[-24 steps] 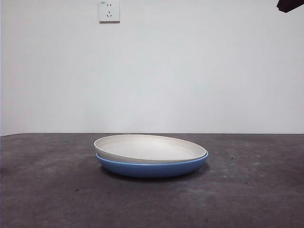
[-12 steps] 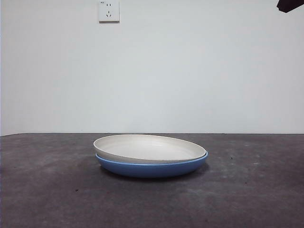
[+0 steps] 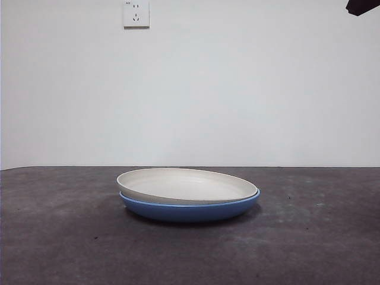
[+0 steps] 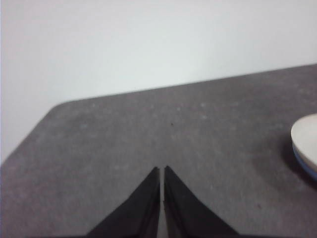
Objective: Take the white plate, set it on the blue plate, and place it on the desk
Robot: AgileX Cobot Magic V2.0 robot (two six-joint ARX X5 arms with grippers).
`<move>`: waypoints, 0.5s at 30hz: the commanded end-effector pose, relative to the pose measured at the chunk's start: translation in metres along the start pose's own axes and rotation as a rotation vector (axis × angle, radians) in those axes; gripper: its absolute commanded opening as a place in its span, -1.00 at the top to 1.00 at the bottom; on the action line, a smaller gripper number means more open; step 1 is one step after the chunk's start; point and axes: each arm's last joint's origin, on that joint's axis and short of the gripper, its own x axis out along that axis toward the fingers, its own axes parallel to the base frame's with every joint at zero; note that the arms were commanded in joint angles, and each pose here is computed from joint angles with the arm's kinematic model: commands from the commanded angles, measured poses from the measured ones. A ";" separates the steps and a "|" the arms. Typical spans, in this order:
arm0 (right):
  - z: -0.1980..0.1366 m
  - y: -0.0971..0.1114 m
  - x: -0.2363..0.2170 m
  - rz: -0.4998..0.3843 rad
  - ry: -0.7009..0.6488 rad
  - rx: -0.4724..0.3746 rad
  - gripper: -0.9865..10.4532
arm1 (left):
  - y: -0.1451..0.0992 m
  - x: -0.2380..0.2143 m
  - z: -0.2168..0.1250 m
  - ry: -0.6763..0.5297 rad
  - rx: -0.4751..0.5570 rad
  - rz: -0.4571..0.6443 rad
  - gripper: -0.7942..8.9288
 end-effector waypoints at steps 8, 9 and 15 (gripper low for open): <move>0.004 0.002 -0.002 0.008 -0.017 -0.024 0.81 | -0.002 0.002 -0.018 0.088 -0.015 -0.004 0.81; 0.004 0.002 -0.002 0.008 -0.017 -0.024 0.81 | -0.002 0.002 -0.019 0.099 -0.018 -0.005 0.81; 0.004 0.002 -0.002 0.008 -0.017 -0.024 0.81 | -0.003 0.001 -0.023 0.138 -0.083 -0.007 0.81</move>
